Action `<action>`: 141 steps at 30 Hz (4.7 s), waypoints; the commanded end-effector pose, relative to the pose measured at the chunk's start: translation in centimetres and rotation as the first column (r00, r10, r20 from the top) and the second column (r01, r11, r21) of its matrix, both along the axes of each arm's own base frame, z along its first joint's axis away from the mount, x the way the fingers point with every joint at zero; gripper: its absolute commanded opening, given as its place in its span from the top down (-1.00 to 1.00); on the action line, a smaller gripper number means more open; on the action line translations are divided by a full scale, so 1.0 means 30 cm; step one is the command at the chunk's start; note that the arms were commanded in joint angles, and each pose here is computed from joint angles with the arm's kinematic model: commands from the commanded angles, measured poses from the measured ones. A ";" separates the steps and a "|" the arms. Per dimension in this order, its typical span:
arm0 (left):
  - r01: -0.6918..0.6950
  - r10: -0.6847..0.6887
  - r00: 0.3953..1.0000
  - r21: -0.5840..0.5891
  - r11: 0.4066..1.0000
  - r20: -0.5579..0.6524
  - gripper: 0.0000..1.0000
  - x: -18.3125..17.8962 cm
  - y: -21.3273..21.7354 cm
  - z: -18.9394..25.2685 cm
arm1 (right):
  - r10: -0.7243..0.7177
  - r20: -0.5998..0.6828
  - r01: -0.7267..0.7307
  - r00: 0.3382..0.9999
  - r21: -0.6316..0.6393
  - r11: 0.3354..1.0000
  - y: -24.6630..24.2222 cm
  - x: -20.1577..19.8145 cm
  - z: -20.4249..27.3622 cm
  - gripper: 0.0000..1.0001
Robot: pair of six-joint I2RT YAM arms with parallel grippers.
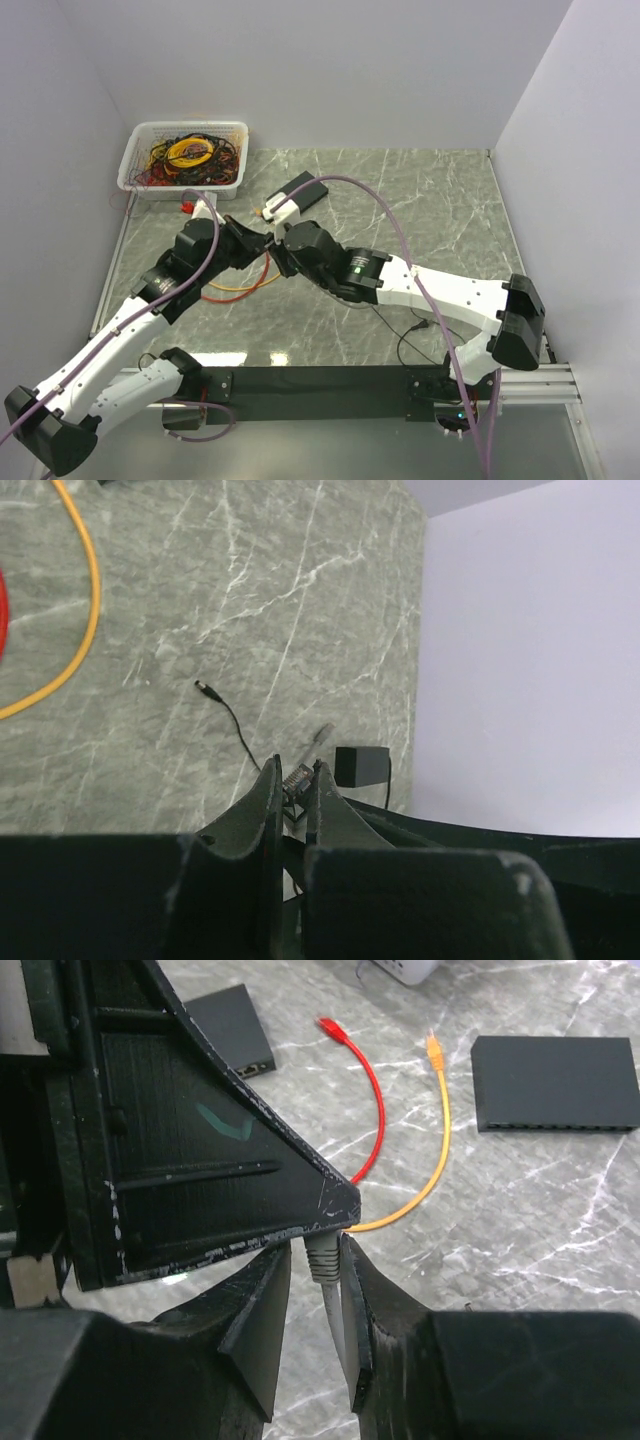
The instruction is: Insert the plug into the switch port
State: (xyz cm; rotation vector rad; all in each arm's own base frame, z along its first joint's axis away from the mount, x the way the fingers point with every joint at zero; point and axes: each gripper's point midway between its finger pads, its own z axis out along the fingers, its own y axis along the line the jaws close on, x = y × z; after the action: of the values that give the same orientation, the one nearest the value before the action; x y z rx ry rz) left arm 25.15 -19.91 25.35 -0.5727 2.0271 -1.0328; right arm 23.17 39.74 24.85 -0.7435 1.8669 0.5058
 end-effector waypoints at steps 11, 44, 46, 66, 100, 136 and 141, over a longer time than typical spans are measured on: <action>-0.002 0.003 0.999 -0.035 0.999 0.039 0.99 0.005 -0.006 0.075 | -0.077 0.061 0.078 0.995 -0.022 0.997 0.003 0.036 0.031 0.45; -0.022 -0.035 0.964 0.209 0.978 0.264 -0.80 0.361 0.050 -0.032 | -0.336 -0.238 0.354 0.911 0.035 0.935 -0.485 0.366 -0.221 1.00; 0.005 -0.088 0.931 0.228 0.974 0.354 -0.76 0.463 0.025 0.030 | -0.374 -0.277 0.402 0.885 0.051 0.914 -0.518 0.436 -0.239 1.00; 0.150 -0.212 0.948 0.256 0.955 0.236 -0.54 1.258 0.012 -0.415 | -0.499 -0.496 0.618 0.711 0.102 0.780 -0.433 1.197 -0.481 1.00; 0.268 -0.257 0.963 0.166 0.949 -0.081 -0.44 0.946 -0.152 -0.635 | -0.321 -0.758 0.574 0.567 0.086 0.814 -0.316 0.995 -0.734 1.00; 0.244 -0.277 0.959 0.330 0.912 0.054 -0.44 0.355 -0.206 -0.455 | -0.185 -0.614 0.253 0.768 0.025 0.967 -0.497 0.033 -0.524 1.00; 0.318 -0.377 0.902 0.264 0.911 0.213 -0.43 0.309 -0.260 -0.385 | -0.043 -0.674 0.159 0.737 0.112 0.981 -0.463 -0.094 -0.580 1.00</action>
State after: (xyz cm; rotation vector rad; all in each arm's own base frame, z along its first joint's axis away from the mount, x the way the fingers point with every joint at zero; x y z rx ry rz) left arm 34.03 -25.77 8.57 -0.0946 2.2385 -0.8459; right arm 22.16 24.51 6.98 -0.2737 2.5135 0.7857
